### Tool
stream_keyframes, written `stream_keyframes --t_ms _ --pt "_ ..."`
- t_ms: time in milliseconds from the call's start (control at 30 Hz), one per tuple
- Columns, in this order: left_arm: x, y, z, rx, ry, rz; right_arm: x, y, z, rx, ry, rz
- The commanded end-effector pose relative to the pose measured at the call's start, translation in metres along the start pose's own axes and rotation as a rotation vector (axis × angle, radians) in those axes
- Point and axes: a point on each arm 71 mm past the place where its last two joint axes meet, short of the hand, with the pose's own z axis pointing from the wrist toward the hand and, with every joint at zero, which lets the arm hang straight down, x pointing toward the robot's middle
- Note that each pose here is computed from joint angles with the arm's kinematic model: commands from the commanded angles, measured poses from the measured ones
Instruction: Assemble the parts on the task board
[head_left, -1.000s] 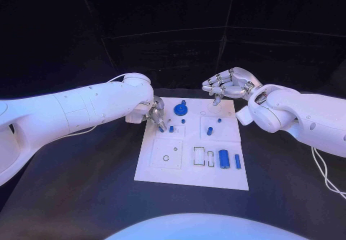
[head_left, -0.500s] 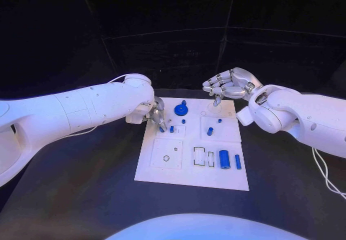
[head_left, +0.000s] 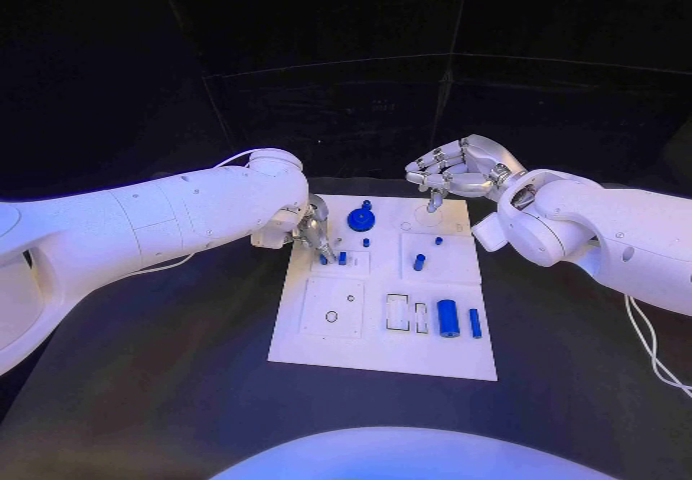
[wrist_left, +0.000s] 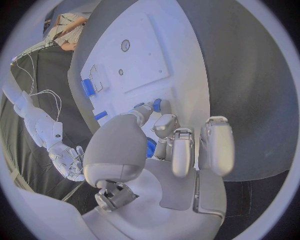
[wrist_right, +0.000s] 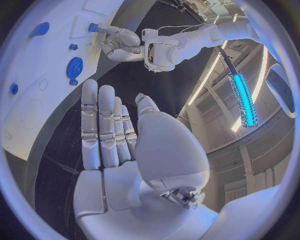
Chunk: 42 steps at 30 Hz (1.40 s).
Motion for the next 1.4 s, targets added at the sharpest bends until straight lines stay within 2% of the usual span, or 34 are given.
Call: stream_keyframes --t_ms 33,500,767,900,1033,1133,1200,1267,1400 --pt "-0.0011 0.0007 -0.0001 -0.013 -0.008 0.004 0.000 0.002 0.000 -0.009 -0.005 -0.002" --pt "-0.0027 0.0065 -0.0030 -0.006 -0.062 -0.033 0.000 0.002 0.001 -0.010 -0.002 -0.001" --pt "-0.0020 0.0109 -0.0081 0.018 -0.095 -0.084 0.000 0.002 0.001 -0.011 -0.001 -0.001" --pt "-0.0054 0.0147 -0.0133 0.036 -0.130 -0.129 0.000 0.002 0.001 -0.011 -0.002 -0.001" --pt "-0.0106 0.0177 -0.0216 0.134 -0.169 -0.290 0.000 0.002 0.002 -0.011 -0.006 -0.002" --pt "-0.0151 0.0172 -0.0276 0.218 -0.223 -0.397 0.001 0.002 0.003 -0.013 -0.005 -0.002" --pt "-0.0185 0.0149 -0.0320 0.295 -0.275 -0.443 0.001 0.002 0.003 -0.013 -0.005 -0.002" --pt "-0.0224 0.0090 -0.0375 0.417 -0.353 -0.471 0.001 0.002 0.003 -0.012 -0.006 -0.003" --pt "-0.0200 -0.0015 -0.0426 0.605 -0.502 -0.459 0.000 0.001 0.005 -0.012 -0.007 -0.005"
